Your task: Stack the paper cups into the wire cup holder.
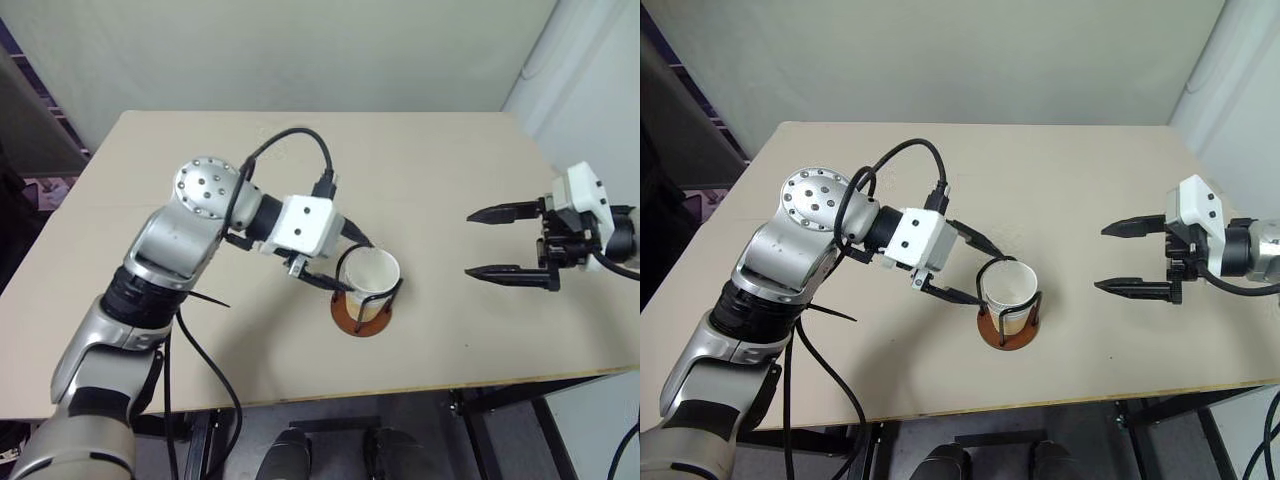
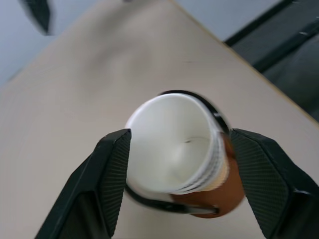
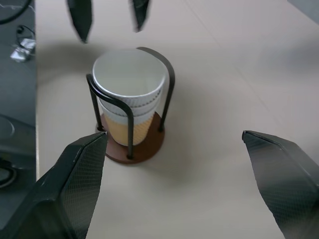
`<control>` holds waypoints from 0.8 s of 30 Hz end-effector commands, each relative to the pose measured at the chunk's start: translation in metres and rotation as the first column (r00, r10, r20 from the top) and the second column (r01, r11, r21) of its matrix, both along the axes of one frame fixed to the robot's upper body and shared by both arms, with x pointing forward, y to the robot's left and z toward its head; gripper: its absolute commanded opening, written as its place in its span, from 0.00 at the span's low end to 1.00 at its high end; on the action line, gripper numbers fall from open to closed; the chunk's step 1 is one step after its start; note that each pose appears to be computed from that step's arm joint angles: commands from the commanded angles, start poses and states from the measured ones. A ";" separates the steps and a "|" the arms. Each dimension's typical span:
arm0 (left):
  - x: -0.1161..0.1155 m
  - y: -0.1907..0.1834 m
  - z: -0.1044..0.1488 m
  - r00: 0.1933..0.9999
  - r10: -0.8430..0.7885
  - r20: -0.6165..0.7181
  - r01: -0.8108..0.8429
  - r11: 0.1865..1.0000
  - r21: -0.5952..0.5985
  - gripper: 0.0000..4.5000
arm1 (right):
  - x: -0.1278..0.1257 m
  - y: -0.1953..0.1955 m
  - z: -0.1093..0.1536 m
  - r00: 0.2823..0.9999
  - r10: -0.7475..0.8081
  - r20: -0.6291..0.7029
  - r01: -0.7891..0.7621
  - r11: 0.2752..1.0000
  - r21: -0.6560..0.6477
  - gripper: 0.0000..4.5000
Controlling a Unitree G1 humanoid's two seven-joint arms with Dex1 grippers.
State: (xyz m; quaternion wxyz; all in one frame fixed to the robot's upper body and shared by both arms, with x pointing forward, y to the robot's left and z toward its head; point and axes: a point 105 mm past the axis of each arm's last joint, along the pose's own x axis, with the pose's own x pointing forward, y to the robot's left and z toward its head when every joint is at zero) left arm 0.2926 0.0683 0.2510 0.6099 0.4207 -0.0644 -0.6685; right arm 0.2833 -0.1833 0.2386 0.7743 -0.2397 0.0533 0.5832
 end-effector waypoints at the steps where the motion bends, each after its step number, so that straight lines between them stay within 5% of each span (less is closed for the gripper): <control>1: -0.001 0.029 0.016 0.990 0.139 -0.020 -0.141 0.985 -0.104 0.76 | 0.005 0.007 0.003 0.999 0.047 0.015 -0.048 0.999 0.010 1.00; 6: -0.019 0.099 -0.007 0.908 0.364 -0.206 -0.391 0.913 -0.113 0.76 | 0.018 -0.003 -0.001 0.998 0.031 -0.057 -0.026 0.996 0.086 1.00; 10: -0.037 0.153 -0.016 0.788 0.489 -0.374 -0.587 0.781 -0.215 0.76 | 0.026 -0.026 0.007 0.992 -0.026 -0.120 0.053 0.972 0.230 1.00; 12: -0.050 0.173 -0.035 0.724 0.532 -0.439 -0.653 0.735 -0.185 0.76 | 0.021 -0.042 -0.011 0.982 -0.047 -0.183 0.085 0.975 0.208 1.00; 18: -0.062 0.180 -0.064 0.653 0.545 -0.526 -0.694 0.709 -0.128 0.76 | 0.015 -0.056 -0.046 0.960 -0.085 -0.268 0.125 0.983 0.138 1.00; 24: -0.061 0.181 -0.076 0.620 0.566 -0.543 -0.712 0.697 -0.086 0.76 | 0.016 -0.054 -0.048 0.959 -0.083 -0.270 0.125 0.982 0.145 1.00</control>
